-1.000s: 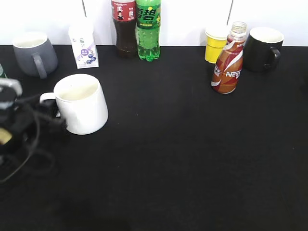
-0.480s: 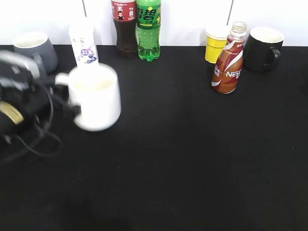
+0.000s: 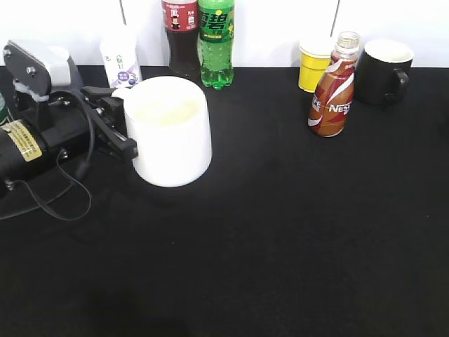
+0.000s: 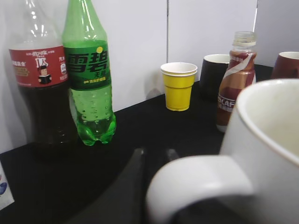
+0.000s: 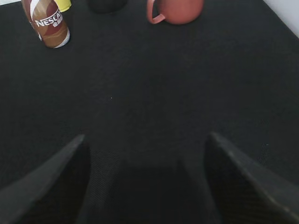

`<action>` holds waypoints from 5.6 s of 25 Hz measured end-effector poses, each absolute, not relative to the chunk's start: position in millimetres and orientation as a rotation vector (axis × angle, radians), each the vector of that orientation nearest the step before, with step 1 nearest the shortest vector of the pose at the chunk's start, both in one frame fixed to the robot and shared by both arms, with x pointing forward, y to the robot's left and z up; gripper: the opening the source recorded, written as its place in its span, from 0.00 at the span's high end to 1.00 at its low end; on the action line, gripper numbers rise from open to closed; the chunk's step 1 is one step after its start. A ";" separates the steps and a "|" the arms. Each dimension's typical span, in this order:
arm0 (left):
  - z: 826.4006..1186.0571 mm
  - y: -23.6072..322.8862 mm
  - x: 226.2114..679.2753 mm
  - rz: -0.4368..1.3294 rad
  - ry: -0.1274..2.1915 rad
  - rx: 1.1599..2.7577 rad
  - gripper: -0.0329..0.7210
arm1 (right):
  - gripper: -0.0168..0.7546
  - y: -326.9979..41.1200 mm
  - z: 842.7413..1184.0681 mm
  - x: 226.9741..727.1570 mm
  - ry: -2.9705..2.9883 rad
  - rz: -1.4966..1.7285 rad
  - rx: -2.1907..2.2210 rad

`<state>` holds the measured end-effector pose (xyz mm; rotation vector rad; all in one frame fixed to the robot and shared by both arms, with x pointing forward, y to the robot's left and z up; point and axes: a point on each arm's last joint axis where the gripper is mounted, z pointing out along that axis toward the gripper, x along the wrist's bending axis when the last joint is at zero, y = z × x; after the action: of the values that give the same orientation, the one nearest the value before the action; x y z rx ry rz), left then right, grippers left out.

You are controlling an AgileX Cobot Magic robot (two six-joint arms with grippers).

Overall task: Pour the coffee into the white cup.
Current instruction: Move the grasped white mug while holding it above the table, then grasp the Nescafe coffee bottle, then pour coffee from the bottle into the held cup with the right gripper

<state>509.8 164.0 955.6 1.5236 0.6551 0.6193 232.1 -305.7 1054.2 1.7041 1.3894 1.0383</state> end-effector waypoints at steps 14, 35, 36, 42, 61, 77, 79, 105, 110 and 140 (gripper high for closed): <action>955.6 163.9 509.7 0.613 0.658 1.522 0.86 | 0.23 -286.4 1055.3 422.4 1.379 1.157 1.159; 955.6 163.9 509.7 0.613 0.658 1.522 0.86 | 0.17 -221.1 876.8 626.6 1.823 1.526 1.022; 955.6 163.9 509.7 0.613 0.658 1.522 0.86 | 0.18 -215.7 876.0 632.9 1.823 1.538 1.001; 955.5 163.8 509.6 0.612 0.656 1.523 0.86 | 0.31 -212.7 878.5 636.0 1.814 1.550 0.984; 991.3 74.9 498.3 0.372 0.489 1.521 0.87 | 0.31 -204.0 1073.9 526.6 1.847 1.481 0.176; 995.1 45.0 506.4 0.370 0.364 1.607 0.87 | 0.31 -204.0 1075.7 525.2 1.700 1.033 -0.379; 995.2 45.0 506.5 0.370 0.364 1.606 0.87 | 0.31 -205.2 1074.5 526.4 1.675 0.934 -0.455; 999.9 40.6 499.1 0.319 0.260 1.582 0.87 | 0.31 -207.1 1073.0 528.5 1.597 0.721 -0.629; 999.6 40.5 498.7 0.313 0.258 1.585 0.87 | 0.31 -207.3 1073.0 528.7 1.585 0.696 -0.650; 996.8 41.2 500.1 0.312 0.288 1.612 0.87 | 0.31 -201.2 1080.4 521.2 1.612 1.010 -0.494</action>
<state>500.1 41.2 996.8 1.6120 0.2879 0.3117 521.2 -201.2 1080.4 -0.4937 1.6125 1.0101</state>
